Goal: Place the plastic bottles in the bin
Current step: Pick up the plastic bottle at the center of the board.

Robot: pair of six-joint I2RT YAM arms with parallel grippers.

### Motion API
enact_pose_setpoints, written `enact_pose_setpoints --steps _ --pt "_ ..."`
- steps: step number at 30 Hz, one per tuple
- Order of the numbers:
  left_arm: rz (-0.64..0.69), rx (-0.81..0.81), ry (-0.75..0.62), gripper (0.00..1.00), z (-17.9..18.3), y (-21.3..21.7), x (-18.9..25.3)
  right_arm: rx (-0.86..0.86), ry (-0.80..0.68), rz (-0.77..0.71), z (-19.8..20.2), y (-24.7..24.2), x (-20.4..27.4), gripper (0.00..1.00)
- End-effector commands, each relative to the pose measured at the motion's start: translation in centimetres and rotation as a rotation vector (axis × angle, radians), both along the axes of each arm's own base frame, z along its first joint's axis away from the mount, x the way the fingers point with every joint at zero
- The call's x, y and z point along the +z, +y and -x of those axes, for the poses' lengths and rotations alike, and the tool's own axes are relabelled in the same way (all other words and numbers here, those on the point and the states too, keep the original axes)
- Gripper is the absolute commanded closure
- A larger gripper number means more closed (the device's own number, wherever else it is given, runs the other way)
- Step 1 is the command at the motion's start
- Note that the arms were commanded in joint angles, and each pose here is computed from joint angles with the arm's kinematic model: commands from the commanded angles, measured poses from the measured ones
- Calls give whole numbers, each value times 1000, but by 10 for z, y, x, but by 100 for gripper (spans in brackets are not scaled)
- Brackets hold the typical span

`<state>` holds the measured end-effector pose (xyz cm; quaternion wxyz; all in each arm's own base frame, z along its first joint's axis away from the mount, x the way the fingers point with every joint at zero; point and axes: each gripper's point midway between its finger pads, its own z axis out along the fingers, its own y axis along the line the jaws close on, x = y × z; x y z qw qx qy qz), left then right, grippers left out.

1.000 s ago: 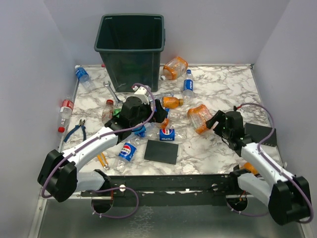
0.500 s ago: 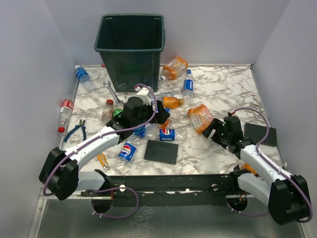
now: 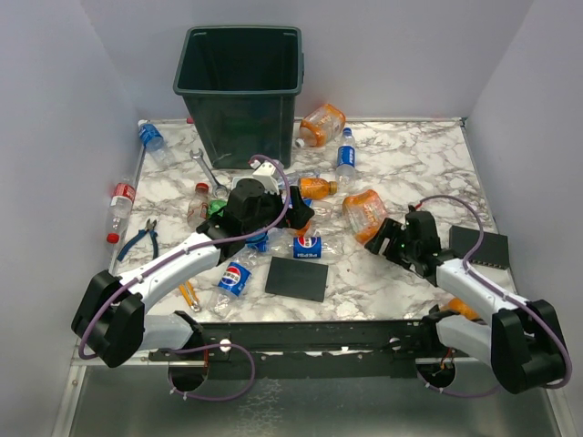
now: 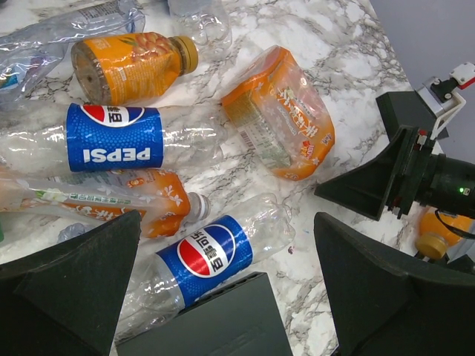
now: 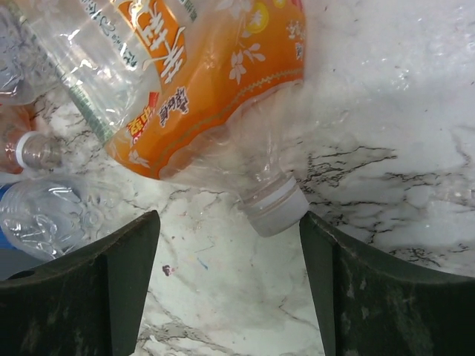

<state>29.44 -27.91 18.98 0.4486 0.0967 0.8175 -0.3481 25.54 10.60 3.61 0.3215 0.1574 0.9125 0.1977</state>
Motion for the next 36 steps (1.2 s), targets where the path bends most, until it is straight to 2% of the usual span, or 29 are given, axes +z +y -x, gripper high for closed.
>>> enact_pose_setpoints --steps 1,5,7,10,13,17,22,27,29,33,36 --pt "17 -21 -14 1 5 -2 5 -50 -29 29 0 -7 11 18" --pt "21 -27 -13 1 5 -4 6 -190 -88 105 -3 -34 28 12" --pt "22 -32 -9 1 5 -5 5 -191 -113 126 -7 -38 34 10" --pt "29 -35 -8 1 6 -5 6 -129 -74 148 -15 -30 24 9" --pt "33 -39 -12 1 7 -6 8 -24 -57 144 -23 -16 16 14" --pt "31 -34 -31 1 9 -4 11 101 -103 79 -26 6 20 19" --pt "37 -41 -29 1 9 -6 12 185 -98 7 -18 24 18 27" --pt "37 -46 -22 1 9 -7 10 203 -59 8 -14 28 9 35" --pt "37 -44 -24 1 9 -7 10 218 -52 5 -12 31 10 34" --pt "35 -44 -25 1 9 -6 10 198 0 41 -5 26 4 22" --pt "37 -46 -23 1 9 -7 10 178 21 70 -3 21 -1 22"
